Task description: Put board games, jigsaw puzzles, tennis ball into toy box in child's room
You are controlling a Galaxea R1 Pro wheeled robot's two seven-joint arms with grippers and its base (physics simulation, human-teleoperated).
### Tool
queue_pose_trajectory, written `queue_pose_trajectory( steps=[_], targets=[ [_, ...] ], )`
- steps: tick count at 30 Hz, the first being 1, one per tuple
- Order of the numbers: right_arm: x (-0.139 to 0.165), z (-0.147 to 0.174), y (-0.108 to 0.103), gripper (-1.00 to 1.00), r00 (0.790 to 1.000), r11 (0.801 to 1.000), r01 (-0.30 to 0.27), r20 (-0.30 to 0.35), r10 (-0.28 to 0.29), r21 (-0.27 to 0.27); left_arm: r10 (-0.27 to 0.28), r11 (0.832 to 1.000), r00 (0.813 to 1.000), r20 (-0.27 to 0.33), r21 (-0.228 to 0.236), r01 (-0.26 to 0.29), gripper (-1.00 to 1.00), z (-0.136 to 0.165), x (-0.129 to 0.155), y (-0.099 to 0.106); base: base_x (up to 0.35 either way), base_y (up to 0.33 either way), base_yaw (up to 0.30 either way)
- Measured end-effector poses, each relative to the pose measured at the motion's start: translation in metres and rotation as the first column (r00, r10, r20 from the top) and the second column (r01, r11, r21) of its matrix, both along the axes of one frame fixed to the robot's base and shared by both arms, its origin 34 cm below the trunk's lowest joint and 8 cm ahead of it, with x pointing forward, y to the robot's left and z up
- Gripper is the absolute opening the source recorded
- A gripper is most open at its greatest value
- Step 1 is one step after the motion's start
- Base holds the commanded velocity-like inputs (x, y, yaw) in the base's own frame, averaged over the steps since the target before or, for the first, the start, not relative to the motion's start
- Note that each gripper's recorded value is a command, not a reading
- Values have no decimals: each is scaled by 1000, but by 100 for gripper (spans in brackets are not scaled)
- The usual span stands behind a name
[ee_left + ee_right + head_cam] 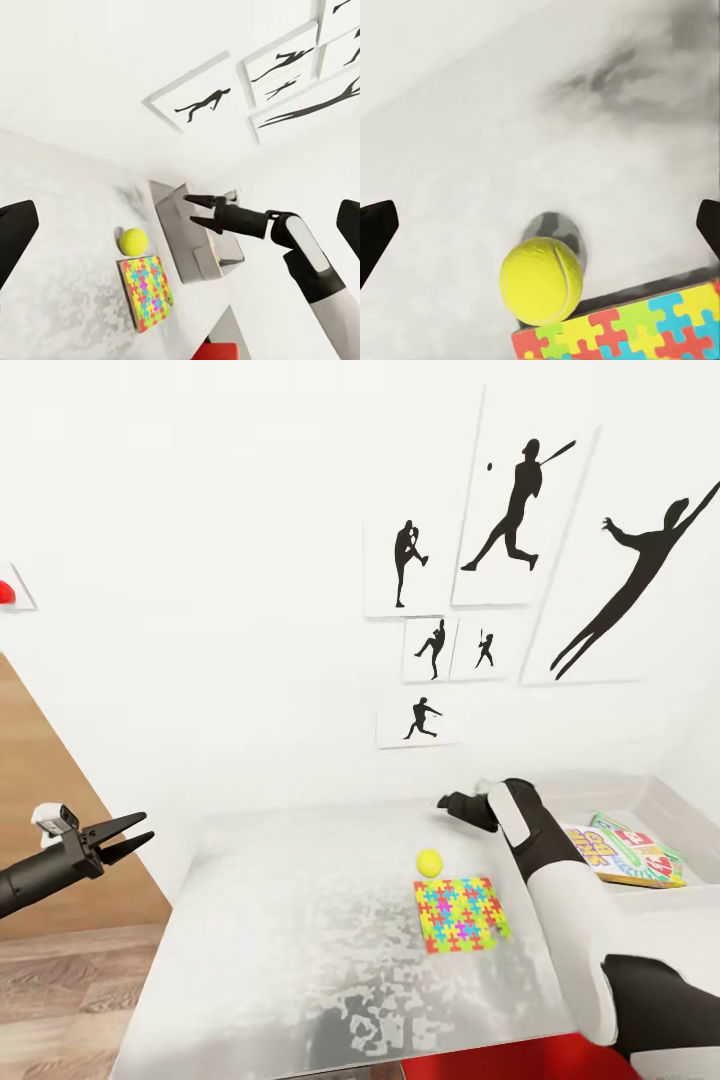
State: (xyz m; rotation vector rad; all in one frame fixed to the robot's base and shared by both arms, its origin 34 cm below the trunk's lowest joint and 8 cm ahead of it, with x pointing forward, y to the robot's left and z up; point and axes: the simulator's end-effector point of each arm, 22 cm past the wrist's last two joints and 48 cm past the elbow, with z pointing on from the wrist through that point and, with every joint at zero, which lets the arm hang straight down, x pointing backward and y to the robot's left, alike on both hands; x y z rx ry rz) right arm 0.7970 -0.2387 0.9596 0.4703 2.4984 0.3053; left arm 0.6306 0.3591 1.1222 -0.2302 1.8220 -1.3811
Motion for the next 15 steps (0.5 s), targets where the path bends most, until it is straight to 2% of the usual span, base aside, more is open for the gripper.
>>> queue_pose_trajectory(
  steps=[6, 12, 15],
  targets=[
    [-7, -8, -25, 100, 998, 996, 53, -36, -56, -68, 0, 1000, 1000, 0, 0, 0, 100, 0, 0, 0, 0, 0, 0],
    [-12, -16, -53, 100, 995, 991, 85, -52, -91, -100, 0, 1000, 1000, -5, 1, 0, 100, -2, 0, 1, 0, 0, 0],
    [-13, -20, -58, 100, 994, 990, 90, -58, -97, -106, 0, 1000, 1000, -10, 2, 0, 100, -5, 1, 1, 0, 0, 0]
  ],
)
